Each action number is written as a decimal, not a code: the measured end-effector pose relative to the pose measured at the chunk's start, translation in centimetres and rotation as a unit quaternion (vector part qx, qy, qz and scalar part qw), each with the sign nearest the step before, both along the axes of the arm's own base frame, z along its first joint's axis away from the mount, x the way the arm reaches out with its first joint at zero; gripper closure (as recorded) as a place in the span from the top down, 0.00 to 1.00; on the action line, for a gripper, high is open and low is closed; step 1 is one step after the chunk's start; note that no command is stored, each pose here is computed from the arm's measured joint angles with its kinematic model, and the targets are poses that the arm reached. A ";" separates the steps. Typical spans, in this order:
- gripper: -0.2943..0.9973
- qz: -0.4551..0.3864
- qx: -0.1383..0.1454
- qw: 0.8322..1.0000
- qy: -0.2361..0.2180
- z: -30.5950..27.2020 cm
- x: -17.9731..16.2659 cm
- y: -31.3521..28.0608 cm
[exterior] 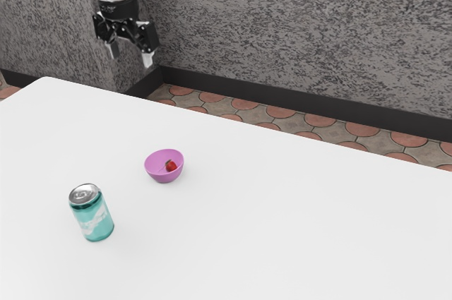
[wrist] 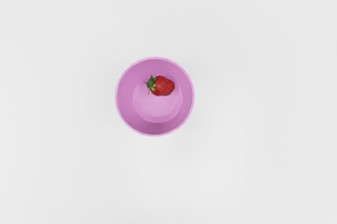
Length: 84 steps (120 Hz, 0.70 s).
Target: Take strawberry from the bowl
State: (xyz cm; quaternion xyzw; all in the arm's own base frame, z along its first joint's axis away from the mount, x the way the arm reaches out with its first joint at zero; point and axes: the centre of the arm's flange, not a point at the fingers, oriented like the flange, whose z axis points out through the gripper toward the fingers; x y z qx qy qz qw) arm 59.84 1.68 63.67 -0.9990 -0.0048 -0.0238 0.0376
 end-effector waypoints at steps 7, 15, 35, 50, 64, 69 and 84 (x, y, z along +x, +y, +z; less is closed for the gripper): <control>0.77 -0.001 0.001 1.000 -0.002 0.1 0.1 -0.1; 0.77 -0.002 -0.001 1.000 -0.004 0.1 0.1 -0.2; 0.77 0.008 -0.010 1.000 -0.008 0.3 -0.1 0.7; 0.76 -0.120 0.020 0.992 -0.030 2.5 -1.7 -5.9; 0.71 -0.253 0.029 0.966 0.032 -8.1 -1.3 -8.9; 0.68 -0.273 0.026 0.960 0.050 -11.7 -1.2 -6.8; 0.65 -0.320 0.012 0.944 0.076 -19.4 -0.1 -0.6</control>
